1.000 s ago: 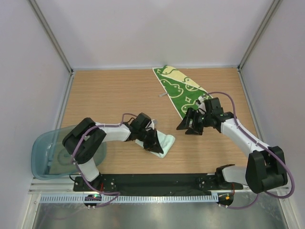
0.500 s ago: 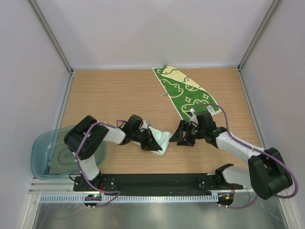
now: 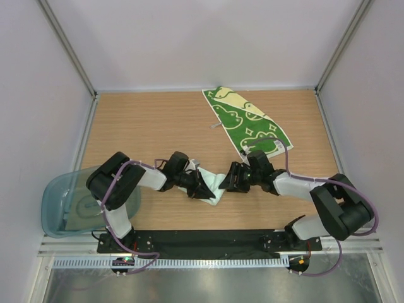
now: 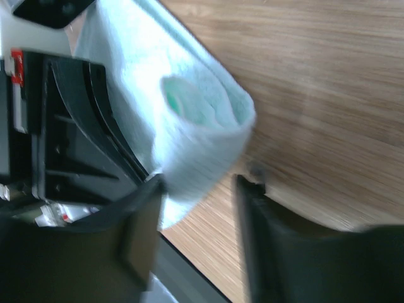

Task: Roll the towels
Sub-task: Roll the towel

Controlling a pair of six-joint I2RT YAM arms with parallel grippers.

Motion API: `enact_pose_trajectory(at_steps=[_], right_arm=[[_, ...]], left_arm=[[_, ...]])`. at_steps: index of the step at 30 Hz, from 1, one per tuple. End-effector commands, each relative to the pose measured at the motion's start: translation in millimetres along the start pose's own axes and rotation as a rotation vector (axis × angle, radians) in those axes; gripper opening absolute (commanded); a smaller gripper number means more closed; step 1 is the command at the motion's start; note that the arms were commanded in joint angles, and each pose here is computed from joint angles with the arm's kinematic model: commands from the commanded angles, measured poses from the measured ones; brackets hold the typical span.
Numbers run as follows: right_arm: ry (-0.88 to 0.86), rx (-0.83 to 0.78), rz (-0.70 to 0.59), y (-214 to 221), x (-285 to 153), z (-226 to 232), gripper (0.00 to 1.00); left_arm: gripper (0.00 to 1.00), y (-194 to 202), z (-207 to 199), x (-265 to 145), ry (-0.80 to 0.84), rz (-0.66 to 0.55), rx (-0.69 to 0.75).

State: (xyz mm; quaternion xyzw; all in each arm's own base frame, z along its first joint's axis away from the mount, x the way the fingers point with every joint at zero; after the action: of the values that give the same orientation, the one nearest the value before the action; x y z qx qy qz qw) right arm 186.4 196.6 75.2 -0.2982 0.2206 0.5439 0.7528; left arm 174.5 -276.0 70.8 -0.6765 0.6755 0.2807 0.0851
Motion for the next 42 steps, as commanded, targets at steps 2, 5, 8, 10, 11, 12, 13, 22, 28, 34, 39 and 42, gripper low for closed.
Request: enact_pose_trajectory(at_steps=[2,5,8,10,11,12,13,22,28,34,39,42], right_arm=[[-0.019,-0.019,-0.086,-22.4,10.6,14.2,0.44],[-0.005,-0.016,-0.075,-22.5,15.6,13.0,0.38],[0.001,-0.020,-0.077,-24.7,15.4,15.7,0.29],[0.015,-0.024,-0.075,-25.8,13.9,17.9,0.20],[0.023,-0.031,-0.075,-26.7,13.1,19.0,0.17],[0.056,-0.022,-0.061,-27.1,11.3,18.7,0.15],[0.083,-0.028,-0.068,-29.7,10.8,18.3,0.11],[0.233,-0.059,0.017,-32.4,-4.7,27.2,0.05],[0.309,-0.083,0.043,-32.6,-6.6,33.9,0.05],[0.367,-0.090,0.079,-31.9,-5.5,39.3,0.04],[0.401,-0.074,0.097,-33.3,-4.0,39.6,0.02],[0.391,-0.062,0.110,-31.7,-1.1,40.2,0.02]], left_arm=[[0.01,1.6,0.3,-0.8,0.012,0.033,-0.014],[0.03,1.3,0.9,-0.3,0.013,0.036,-0.004],[0.04,1.8,1.0,-0.7,0.013,0.036,0.000],[0.06,1.4,0.1,-1.1,0.013,0.031,0.014],[0.07,1.5,2.7,-1.2,-0.007,0.027,0.005],[0.09,0.4,-0.2,-1.3,-0.014,0.021,0.022],[0.14,0.5,-0.1,-3.1,-0.032,0.013,0.061],[0.47,-3.7,-13.2,-23.7,-0.293,-0.071,0.218],[0.50,-3.3,-39.3,-40.3,-0.497,-0.237,0.448],[0.51,16.3,-80.0,-40.3,-0.622,-0.423,0.759],[0.51,30.7,-86.4,-24.8,-0.622,-0.441,0.882],[0.53,33.5,-80.5,-15.9,-0.631,-0.446,0.916]])
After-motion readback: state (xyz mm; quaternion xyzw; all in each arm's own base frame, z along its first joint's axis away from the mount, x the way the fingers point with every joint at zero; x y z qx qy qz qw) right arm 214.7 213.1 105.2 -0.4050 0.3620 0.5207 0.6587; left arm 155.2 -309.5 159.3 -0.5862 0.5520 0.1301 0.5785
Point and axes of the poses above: each gripper's point midway between its finger pads, its own x axis out along the fingers, its own z axis along the line the jaws close on, y = z × x, the point moved 6 cm from there along -x, back along the fingers, and after that the axes turned 3 degrees about x, right-handed, at the moved point
